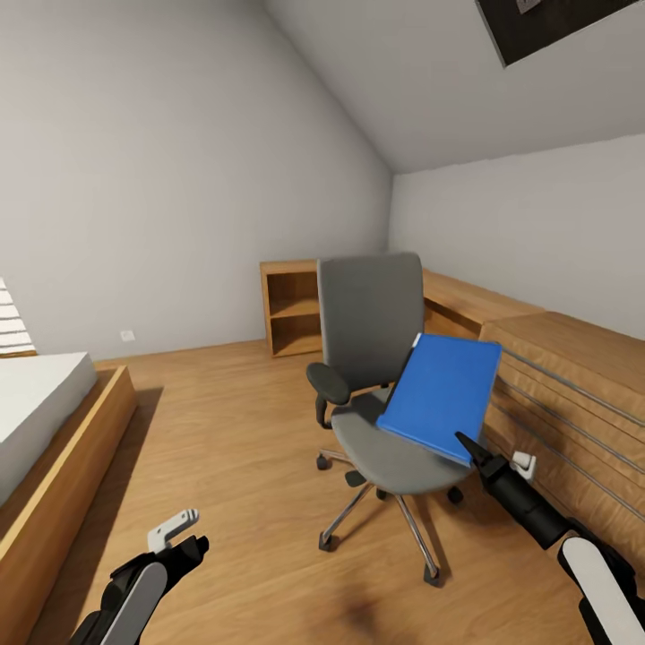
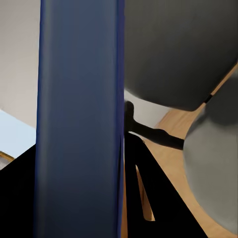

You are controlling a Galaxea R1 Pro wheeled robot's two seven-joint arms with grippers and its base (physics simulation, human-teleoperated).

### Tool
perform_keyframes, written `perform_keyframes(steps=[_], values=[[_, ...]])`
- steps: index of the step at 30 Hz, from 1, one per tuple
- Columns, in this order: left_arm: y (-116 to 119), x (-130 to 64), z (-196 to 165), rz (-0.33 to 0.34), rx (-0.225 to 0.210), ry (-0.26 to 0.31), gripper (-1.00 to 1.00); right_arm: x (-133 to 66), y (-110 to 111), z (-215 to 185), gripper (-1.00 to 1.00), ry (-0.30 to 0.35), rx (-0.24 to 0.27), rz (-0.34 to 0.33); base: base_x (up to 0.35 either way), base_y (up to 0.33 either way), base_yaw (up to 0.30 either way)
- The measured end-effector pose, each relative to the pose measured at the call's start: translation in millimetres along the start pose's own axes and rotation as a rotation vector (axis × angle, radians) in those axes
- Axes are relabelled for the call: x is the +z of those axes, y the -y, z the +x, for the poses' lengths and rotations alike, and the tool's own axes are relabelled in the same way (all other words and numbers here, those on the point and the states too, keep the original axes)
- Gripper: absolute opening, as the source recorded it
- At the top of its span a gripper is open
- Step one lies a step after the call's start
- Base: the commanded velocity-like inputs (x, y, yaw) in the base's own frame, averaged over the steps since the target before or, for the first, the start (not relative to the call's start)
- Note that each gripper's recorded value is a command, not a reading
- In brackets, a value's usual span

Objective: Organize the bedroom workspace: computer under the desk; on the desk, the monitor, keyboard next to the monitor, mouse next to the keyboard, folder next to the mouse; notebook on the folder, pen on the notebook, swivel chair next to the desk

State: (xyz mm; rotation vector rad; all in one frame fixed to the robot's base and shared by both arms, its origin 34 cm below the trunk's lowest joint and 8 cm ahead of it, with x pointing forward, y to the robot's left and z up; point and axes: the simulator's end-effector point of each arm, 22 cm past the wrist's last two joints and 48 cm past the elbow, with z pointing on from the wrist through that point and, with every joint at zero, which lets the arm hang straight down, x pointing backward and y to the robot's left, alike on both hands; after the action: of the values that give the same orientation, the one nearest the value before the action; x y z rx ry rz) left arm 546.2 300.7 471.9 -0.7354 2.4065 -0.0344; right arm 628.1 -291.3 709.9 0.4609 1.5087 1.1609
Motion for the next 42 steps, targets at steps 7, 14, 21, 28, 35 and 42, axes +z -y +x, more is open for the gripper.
perform_keyframes(steps=[7,14,21,28,35,42], values=[[5,-10.4,-11,0.001,-0.003,0.004,1.0,4.0,-10,-8,-1.0,-0.001,0.006,0.001,0.0,0.0,0.0],[10,-20.8,-23,0.001,-0.006,0.009,1.0,8.2,-20,-16,-1.0,-0.001,0.012,0.005,0.0,0.0,0.0],[15,-31.3,-33,0.001,-0.006,0.009,1.0,12.6,-31,-24,-1.0,0.0,0.013,0.006,0.0,0.0,0.0],[19,-41.6,-43,0.001,-0.006,0.009,1.0,17.0,-43,-33,-1.0,0.002,0.012,0.006,0.0,0.0,0.0],[24,-51.8,-52,0.001,-0.005,0.007,1.0,21.6,-57,-43,-1.0,0.005,0.007,0.001,0.0,0.0,-0.101],[32,-62.3,-59,0.008,-0.009,0.001,1.0,25.6,-69,-61,-1.0,0.054,-0.029,0.002,0.0,0.0,-0.247]])
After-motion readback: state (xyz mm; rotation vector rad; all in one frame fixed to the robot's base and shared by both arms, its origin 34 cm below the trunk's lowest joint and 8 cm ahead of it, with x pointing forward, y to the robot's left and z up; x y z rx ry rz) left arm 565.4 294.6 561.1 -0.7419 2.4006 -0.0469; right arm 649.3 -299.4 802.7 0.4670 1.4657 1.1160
